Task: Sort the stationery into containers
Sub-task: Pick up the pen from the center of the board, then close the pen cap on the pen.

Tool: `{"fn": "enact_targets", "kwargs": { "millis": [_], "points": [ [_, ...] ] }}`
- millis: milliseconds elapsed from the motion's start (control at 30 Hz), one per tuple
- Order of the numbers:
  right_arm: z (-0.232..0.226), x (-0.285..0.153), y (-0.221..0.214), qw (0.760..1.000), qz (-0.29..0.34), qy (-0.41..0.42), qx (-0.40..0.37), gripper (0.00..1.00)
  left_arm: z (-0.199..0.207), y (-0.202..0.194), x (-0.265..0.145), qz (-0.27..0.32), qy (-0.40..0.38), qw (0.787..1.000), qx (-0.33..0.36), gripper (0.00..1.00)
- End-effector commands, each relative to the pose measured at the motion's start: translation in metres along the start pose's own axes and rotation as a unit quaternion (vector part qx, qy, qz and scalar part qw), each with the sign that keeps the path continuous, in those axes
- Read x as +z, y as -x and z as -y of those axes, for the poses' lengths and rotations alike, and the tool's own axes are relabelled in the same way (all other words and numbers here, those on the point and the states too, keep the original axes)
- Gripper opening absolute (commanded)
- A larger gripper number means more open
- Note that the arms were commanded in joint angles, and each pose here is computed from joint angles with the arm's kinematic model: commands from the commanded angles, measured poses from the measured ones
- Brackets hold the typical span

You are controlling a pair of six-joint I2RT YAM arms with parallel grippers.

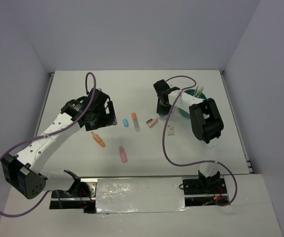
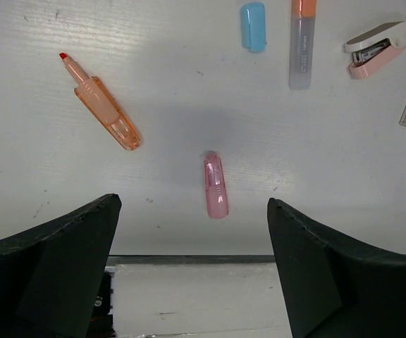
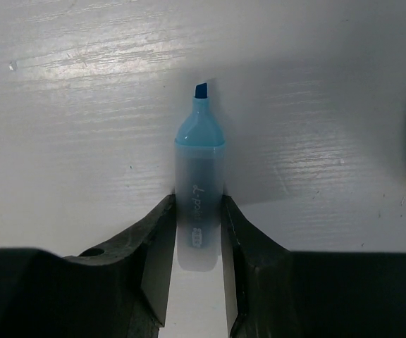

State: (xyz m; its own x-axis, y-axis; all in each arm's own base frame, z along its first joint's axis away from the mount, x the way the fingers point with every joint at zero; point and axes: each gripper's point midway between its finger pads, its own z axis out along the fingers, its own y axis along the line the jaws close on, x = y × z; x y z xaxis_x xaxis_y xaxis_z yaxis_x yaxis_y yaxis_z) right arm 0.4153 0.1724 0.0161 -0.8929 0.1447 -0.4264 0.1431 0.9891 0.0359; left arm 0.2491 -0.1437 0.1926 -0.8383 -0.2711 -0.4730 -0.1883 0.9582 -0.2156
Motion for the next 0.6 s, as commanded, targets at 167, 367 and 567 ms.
{"fn": "enact_targets", "kwargs": {
  "millis": [167, 367, 567],
  "points": [
    [-0.005, -0.084, 0.062, 0.991, 0.122, 0.052, 0.007, 0.00, 0.025, 0.013, 0.034, -0.017, 0.006, 0.999, -0.030, 0.99],
    [0.006, -0.195, 0.083, 0.977, 0.194, 0.088, -0.033, 0.00, 0.040, 0.032, 0.082, -0.020, 0.069, 0.992, -0.099, 0.96],
    [0.030, -0.249, 0.030, 0.970, 0.189, 0.136, -0.068, 0.00, 0.046, 0.040, 0.133, -0.026, 0.130, 0.984, -0.121, 0.75]
  ]
}}
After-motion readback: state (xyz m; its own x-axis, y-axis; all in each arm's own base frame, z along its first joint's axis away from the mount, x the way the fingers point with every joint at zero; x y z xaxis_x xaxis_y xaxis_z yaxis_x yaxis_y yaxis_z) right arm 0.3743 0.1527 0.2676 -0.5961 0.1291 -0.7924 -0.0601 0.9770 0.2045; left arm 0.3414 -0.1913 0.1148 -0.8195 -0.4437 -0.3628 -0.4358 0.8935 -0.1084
